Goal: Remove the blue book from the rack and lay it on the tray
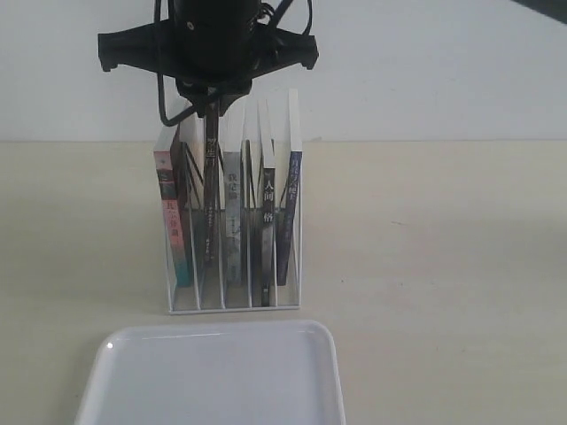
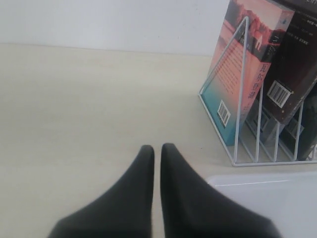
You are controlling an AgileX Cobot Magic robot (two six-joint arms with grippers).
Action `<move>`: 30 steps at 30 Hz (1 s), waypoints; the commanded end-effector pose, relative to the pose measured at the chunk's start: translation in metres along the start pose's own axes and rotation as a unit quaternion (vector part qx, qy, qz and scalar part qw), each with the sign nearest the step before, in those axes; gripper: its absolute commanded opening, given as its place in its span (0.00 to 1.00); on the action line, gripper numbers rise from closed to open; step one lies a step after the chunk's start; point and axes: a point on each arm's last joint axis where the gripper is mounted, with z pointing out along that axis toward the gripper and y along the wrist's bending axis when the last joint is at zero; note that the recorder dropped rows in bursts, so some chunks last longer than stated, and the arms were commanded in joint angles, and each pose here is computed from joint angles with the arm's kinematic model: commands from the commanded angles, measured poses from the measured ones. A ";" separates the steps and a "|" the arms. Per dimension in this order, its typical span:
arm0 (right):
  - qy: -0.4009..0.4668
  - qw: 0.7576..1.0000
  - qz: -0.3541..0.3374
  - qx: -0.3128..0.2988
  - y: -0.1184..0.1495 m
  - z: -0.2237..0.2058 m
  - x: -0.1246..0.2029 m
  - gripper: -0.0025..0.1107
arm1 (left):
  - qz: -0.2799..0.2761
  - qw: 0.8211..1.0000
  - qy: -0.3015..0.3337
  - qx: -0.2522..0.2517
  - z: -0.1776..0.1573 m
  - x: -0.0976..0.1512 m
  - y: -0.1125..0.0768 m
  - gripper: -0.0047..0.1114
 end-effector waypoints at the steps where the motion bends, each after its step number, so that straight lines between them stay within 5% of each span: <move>1: -0.027 1.000 0.002 0.004 -0.004 -0.010 -0.006 0.02 | -0.001 1.000 -0.006 -0.001 -0.001 -0.002 0.000 0.08; 30: 0.013 1.000 -0.007 0.012 0.015 0.056 0.011 0.02 | -0.001 1.000 -0.006 -0.001 -0.001 -0.002 0.000 0.08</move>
